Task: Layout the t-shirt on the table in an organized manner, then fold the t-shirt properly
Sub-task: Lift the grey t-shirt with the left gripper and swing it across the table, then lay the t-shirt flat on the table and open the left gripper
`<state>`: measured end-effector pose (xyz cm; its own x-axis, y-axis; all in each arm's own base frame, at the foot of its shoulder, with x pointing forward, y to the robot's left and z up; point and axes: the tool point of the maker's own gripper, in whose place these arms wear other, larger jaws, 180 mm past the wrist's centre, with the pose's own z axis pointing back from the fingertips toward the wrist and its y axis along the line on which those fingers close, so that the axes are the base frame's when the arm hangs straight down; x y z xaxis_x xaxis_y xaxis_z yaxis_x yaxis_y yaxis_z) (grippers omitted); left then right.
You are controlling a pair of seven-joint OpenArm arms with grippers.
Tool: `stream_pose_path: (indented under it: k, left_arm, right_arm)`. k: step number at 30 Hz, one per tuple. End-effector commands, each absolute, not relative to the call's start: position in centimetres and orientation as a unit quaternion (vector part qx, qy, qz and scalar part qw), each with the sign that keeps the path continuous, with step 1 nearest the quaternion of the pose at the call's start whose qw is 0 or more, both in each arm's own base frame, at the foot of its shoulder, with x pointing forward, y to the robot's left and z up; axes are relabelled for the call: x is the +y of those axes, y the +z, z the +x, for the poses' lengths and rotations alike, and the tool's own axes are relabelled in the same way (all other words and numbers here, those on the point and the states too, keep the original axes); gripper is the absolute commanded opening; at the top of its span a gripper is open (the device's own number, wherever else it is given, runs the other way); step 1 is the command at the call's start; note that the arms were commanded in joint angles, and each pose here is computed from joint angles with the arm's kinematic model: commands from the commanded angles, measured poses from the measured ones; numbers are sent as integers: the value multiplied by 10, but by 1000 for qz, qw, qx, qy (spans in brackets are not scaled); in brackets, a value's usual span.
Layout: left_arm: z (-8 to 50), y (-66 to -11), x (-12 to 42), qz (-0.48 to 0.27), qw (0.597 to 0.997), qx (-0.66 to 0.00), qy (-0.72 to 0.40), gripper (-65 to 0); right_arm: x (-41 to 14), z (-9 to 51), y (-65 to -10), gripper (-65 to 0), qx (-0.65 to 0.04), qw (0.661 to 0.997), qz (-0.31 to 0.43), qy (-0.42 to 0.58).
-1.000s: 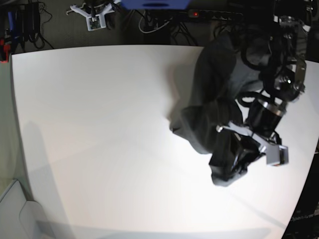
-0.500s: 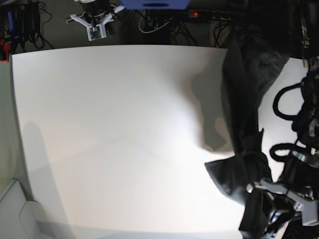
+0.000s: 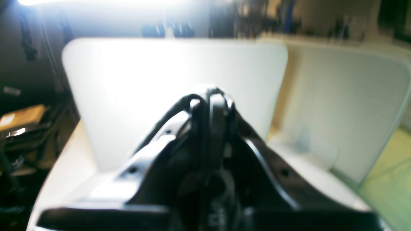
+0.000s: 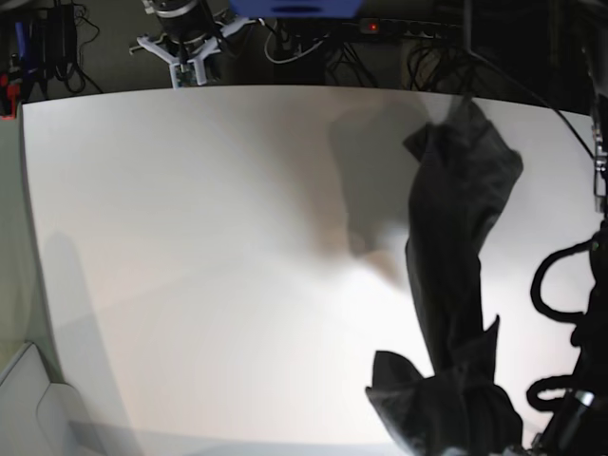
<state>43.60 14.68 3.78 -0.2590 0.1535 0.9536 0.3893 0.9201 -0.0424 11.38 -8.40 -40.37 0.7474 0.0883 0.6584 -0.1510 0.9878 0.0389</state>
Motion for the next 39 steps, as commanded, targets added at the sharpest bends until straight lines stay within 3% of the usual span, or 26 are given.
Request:
stream_pose_path:
  k: [1, 6, 15, 21, 31, 34, 39]
  left_arm:
    - [432, 67, 151, -172, 551, -811, -97, -644]
    - [441, 71, 116, -206, 562, -793, -115, -644]
    - [471, -30, 29, -235, 645, -713, -145, -644]
    - [457, -41, -24, -248, 632, -716, -161, -644]
    - [424, -49, -43, -278, 624, -708, -179, -636]
    - [406, -66, -49, -285, 648, -678, -195, -562]
    - [375, -90, -62, -307, 670, -642, -210, -323]
  right_arm:
    - [-80, 123, -392, -650, -378, 923, 55, 51]
    - [-80, 128, -395, -650, -364, 928, 53, 52]
    - [-81, 133, -395, -650, -365, 928, 52, 53]
    - [-81, 137, -393, -650, -369, 926, 52, 53]
    - [-81, 138, -393, -650, -371, 926, 52, 53]
    - [-81, 138, -393, -650, -371, 926, 51, 54]
    - [-81, 139, -393, -650, -371, 926, 51, 54]
